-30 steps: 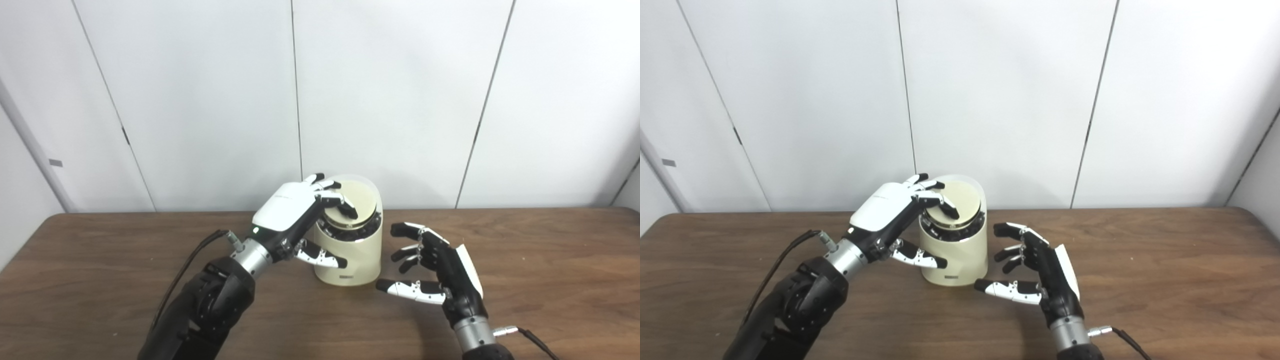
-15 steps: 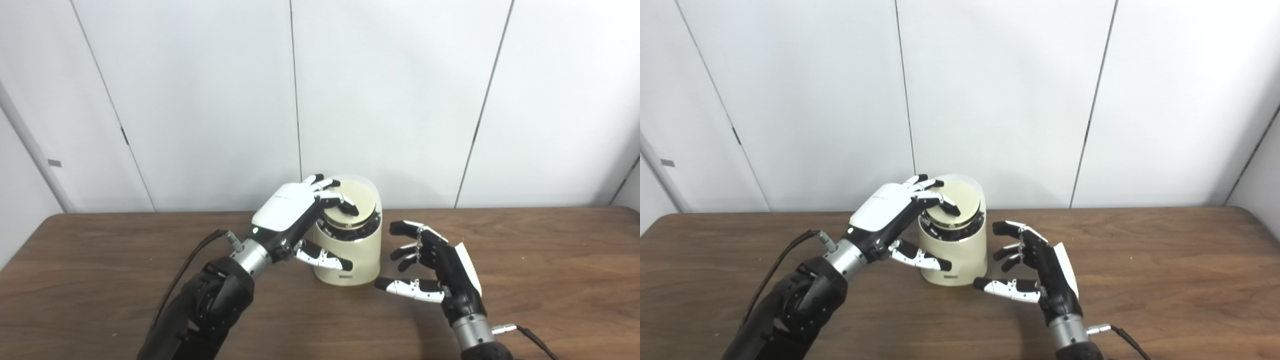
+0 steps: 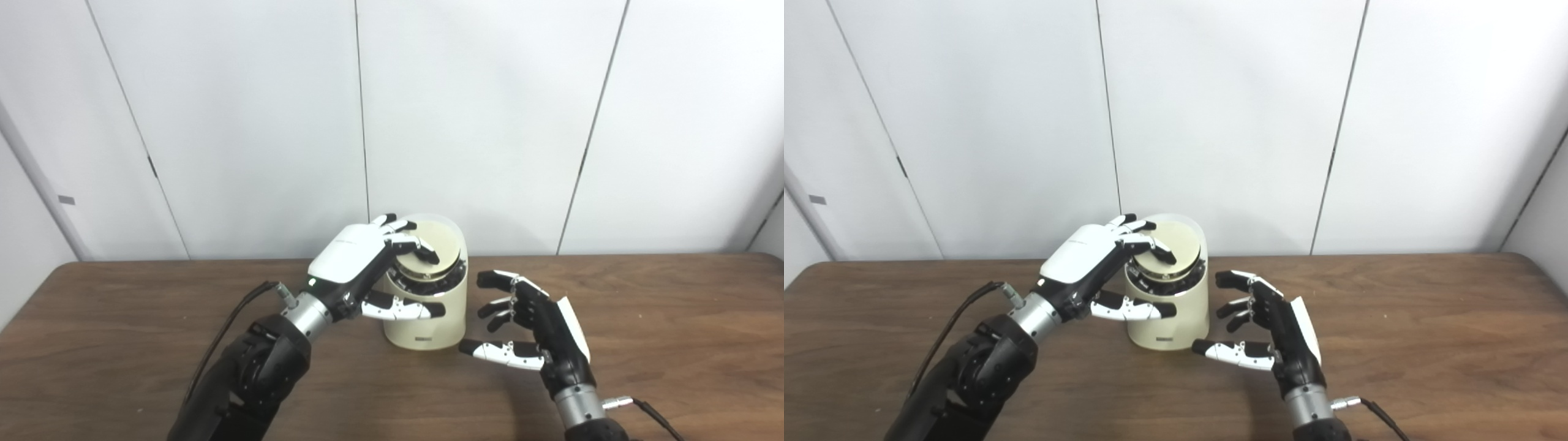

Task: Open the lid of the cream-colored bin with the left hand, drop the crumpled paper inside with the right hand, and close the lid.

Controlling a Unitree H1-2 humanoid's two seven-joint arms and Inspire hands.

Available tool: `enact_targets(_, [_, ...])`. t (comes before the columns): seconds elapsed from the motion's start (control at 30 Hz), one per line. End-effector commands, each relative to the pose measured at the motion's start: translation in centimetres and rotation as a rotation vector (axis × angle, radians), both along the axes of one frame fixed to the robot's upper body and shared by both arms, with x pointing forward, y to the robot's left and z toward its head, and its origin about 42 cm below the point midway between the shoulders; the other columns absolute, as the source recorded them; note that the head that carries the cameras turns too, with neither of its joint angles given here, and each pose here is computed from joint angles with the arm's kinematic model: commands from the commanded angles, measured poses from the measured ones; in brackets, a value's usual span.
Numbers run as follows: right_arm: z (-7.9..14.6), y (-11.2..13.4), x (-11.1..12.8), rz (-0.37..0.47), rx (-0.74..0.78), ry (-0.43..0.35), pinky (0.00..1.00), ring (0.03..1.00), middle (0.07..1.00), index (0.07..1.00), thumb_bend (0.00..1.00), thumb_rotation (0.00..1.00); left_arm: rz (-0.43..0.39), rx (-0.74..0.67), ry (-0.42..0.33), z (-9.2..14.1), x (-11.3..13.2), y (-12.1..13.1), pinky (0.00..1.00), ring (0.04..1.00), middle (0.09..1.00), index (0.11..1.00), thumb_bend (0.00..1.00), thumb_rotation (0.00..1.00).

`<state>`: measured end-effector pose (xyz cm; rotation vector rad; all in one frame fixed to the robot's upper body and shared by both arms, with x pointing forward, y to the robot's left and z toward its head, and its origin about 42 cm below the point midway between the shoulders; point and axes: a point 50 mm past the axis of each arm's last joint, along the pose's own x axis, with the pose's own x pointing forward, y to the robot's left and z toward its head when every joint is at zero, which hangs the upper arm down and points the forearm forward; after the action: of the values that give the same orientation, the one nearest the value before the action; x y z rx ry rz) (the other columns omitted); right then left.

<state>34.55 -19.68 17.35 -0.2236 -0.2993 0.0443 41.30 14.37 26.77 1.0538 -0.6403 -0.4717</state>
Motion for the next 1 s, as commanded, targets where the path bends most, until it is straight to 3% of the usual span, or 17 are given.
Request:
enact_targets(0.0, [2.3,0.5,0.6,0.014,0.013,-0.094,0.41,0.541,0.726,0.690,0.75,0.02,-0.010,-0.019,-0.058,2.2,0.4,-0.1,0.95,0.913,0.737,0.729,0.74,0.66])
enact_targets(0.1, [2.4,0.3,0.6,-0.002,0.020,-0.106,0.41,0.539,0.726,0.690,0.75,0.02,-0.010,-0.019,-0.057,2.2,0.4,-0.1,0.95,0.912,0.738,0.729,0.74,0.58])
enact_targets(0.2, [2.2,-0.8,1.0,-0.044,0.051,-0.148,0.54,0.683,0.810,0.772,0.80,0.15,-0.009,-0.018,-0.057,2.2,0.4,-0.2,0.94,0.902,0.731,0.726,0.80,0.46])
enact_targets(0.3, [1.1,-3.0,2.0,-0.102,0.081,-0.205,0.74,0.882,0.974,0.930,0.88,0.30,-0.008,-0.021,-0.052,2.2,0.4,-0.1,0.96,0.904,0.728,0.725,0.80,0.43])
enact_targets(0.47, [1.6,-3.6,2.0,-0.132,0.123,-0.254,0.78,0.917,1.000,0.951,0.90,0.32,-0.008,-0.021,-0.053,2.2,0.4,-0.1,0.97,0.908,0.729,0.725,0.80,0.43])
enact_targets(0.57, [2.4,-3.8,1.6,-0.173,0.164,-0.294,0.76,0.868,0.979,0.928,0.81,0.24,-0.012,-0.025,-0.057,2.2,0.4,-0.1,0.96,0.904,0.727,0.721,0.80,0.44])
enact_targets(0.63, [2.0,-4.2,1.6,-0.189,0.176,-0.297,0.60,0.709,0.838,0.791,0.77,0.17,-0.012,-0.021,-0.060,2.2,0.4,-0.1,0.96,0.902,0.726,0.721,0.80,0.44])
enact_targets(0.67, [2.0,-4.3,1.6,-0.188,0.176,-0.297,0.52,0.615,0.717,0.646,0.65,0.16,-0.011,-0.019,-0.060,2.2,0.4,-0.1,0.95,0.901,0.726,0.721,0.80,0.45])
enact_targets(0.7, [2.2,-4.2,1.5,-0.180,0.170,-0.296,0.45,0.527,0.578,0.556,0.58,0.07,-0.011,-0.019,-0.060,2.2,0.4,-0.2,0.95,0.900,0.725,0.722,0.80,0.45])
enact_targets(0.8, [3.4,-3.4,1.0,-0.115,0.119,-0.270,0.34,0.394,0.472,0.502,0.53,0.01,-0.010,-0.017,-0.058,2.1,0.4,-0.2,0.96,0.901,0.725,0.723,0.79,0.44])
enact_targets(0.97, [4.3,-2.6,0.6,-0.019,0.032,-0.204,0.27,0.323,0.437,0.508,0.52,0.00,-0.012,-0.026,-0.052,2.1,0.4,-0.3,0.97,0.901,0.724,0.723,0.79,0.44])
